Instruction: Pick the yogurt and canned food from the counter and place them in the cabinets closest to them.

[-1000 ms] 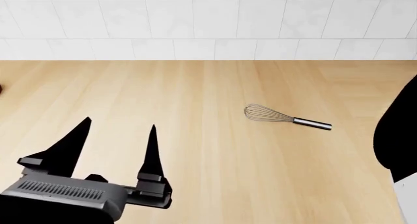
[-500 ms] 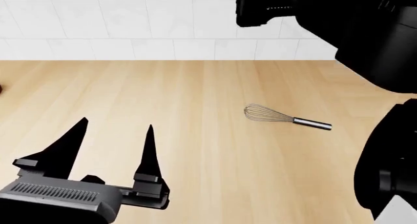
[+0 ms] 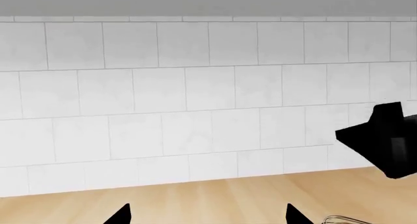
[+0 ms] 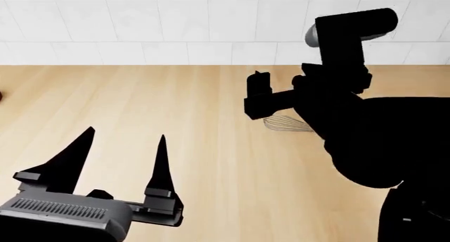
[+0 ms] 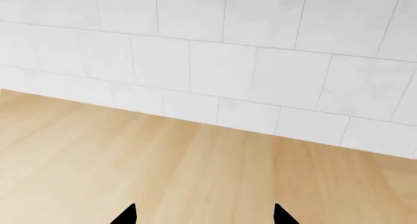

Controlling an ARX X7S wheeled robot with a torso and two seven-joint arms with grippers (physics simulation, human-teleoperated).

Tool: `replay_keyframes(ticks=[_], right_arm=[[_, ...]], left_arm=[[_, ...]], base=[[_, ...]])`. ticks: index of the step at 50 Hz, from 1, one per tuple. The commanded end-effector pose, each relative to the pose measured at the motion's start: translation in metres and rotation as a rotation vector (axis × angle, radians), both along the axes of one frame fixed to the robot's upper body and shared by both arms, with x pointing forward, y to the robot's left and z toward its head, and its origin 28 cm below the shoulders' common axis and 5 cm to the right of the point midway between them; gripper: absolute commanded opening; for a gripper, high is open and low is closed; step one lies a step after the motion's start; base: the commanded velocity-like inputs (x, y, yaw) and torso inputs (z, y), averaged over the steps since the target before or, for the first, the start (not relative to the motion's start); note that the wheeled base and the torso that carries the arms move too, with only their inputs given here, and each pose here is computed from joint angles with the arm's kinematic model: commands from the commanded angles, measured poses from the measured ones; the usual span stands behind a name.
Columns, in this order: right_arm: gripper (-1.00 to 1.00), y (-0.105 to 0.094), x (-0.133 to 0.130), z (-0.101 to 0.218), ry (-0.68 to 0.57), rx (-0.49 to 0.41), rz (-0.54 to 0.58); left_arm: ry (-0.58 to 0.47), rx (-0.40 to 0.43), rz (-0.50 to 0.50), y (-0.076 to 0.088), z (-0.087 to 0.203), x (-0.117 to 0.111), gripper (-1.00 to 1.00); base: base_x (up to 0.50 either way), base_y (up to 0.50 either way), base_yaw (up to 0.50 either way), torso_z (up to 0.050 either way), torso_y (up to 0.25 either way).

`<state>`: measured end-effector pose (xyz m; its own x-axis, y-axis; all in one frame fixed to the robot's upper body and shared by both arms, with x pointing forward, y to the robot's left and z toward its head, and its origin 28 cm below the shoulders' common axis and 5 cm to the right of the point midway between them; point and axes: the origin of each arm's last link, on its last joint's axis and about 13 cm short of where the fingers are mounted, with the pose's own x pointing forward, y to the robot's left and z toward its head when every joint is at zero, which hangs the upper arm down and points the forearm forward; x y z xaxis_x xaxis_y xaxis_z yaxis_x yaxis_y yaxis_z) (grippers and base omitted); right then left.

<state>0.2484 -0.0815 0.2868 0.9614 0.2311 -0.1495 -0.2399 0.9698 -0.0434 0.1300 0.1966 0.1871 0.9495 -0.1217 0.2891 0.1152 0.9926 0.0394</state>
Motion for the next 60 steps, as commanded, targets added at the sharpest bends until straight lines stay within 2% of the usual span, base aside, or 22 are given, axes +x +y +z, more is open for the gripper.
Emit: replay_keyframes(ticks=[1,8,12,17,23,32,39,48,60], right_arm=[[1.0,0.008,-0.013,-0.03,0.105,-0.04,0.02],[1.0,0.018,-0.02,-0.038,0.188,-0.074,0.088],[1.0,0.024,-0.024,-0.045,0.229,-0.032,0.147],[1.0,0.028,-0.028,-0.054,0.231,-0.014,0.168],[1.0,0.027,-0.032,-0.055,0.188,-0.03,0.158],[1.0,0.023,-0.048,-0.052,0.143,0.005,0.141],[1.0,0.018,-0.077,-0.053,0.025,-0.016,0.089],[1.0,0.018,-0.11,-0.058,-0.031,-0.032,0.075],[1.0,0.019,-0.118,-0.075,-0.036,-0.009,0.054]], left_arm=[[0.002,0.0,-0.001,0.0,-0.001,0.0,1.0],[0.003,-0.002,-0.002,0.0,-0.002,0.0,1.0],[0.004,-0.003,-0.002,0.0,-0.002,0.0,1.0],[0.003,-0.004,0.001,0.001,-0.003,0.0,1.0],[0.004,-0.005,0.001,0.001,-0.003,0.0,1.0],[0.004,-0.001,0.0,0.0,-0.003,0.0,1.0],[0.002,-0.002,0.0,0.001,-0.002,-0.001,1.0],[0.001,-0.004,-0.002,0.002,-0.002,-0.002,1.0],[0.007,-0.011,-0.003,0.003,-0.005,0.0,1.0]], base=[[0.0,0.0,0.0,0.0,0.0],[0.0,0.0,0.0,0.0,0.0],[0.0,0.0,0.0,0.0,0.0],[0.0,0.0,0.0,0.0,0.0],[0.0,0.0,0.0,0.0,0.0],[0.0,0.0,0.0,0.0,0.0],[0.0,0.0,0.0,0.0,0.0],[0.0,0.0,0.0,0.0,0.0],[0.0,0.0,0.0,0.0,0.0]])
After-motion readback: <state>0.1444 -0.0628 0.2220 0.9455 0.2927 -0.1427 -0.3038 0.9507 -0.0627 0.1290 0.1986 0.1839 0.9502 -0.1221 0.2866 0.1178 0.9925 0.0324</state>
